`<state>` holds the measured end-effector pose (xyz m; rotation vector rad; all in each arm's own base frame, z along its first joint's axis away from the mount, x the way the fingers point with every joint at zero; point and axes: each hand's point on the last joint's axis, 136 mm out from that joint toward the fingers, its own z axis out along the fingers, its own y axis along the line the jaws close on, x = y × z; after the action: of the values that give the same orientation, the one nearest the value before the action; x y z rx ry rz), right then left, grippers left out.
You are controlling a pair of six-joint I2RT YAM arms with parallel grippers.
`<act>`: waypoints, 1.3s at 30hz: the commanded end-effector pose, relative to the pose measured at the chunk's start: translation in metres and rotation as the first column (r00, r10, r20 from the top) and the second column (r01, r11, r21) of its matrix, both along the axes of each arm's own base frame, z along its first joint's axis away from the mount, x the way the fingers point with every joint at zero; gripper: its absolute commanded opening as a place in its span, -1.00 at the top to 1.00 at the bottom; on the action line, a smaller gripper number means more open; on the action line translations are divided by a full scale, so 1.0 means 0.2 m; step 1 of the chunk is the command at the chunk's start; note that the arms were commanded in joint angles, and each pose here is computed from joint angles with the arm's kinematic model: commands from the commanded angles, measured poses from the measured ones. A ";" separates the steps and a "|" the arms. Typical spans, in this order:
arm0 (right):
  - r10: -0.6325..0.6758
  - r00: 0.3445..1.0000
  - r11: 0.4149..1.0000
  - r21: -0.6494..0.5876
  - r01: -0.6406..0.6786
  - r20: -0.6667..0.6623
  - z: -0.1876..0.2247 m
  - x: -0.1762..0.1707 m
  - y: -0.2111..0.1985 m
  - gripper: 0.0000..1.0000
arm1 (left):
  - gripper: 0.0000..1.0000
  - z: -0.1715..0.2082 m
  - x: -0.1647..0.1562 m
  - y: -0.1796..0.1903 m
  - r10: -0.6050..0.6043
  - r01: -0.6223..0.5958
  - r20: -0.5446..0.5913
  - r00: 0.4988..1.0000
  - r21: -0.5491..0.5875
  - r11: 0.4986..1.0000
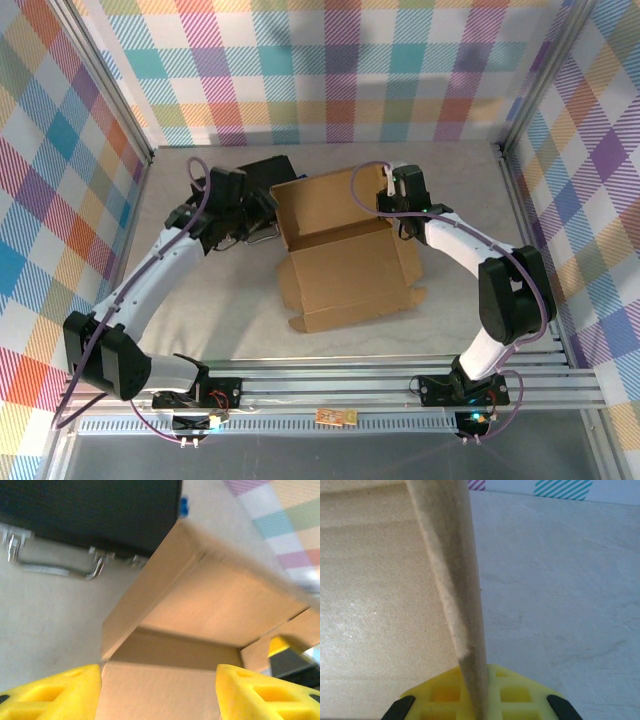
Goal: Fold the paper box
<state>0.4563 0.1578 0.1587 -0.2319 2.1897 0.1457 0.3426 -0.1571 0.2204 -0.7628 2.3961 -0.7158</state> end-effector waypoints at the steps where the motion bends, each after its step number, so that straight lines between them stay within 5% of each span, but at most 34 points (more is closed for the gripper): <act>1: -0.072 0.997 0.997 0.023 0.072 -0.010 -0.02 0.03 -0.07 1.00 | -0.21 -0.12 -0.18 -0.02 0.013 -0.017 -0.114 0.993 -0.034 0.999; 14: -0.251 0.957 0.963 0.060 0.262 -0.143 -0.12 0.01 -0.34 1.00 | -0.32 -0.48 -0.33 -0.23 -0.085 0.049 -0.140 0.987 -0.246 0.968; 39: -0.582 0.612 0.741 -0.040 0.670 -0.535 -0.44 -0.16 -0.78 1.00 | -0.62 -0.74 -0.34 -0.61 -0.037 -0.030 -0.171 0.985 -0.373 0.927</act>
<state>0.4301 0.0058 0.0743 0.6650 2.5996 -0.0253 0.2698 -0.2657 0.0671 -0.9909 2.4927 -1.1212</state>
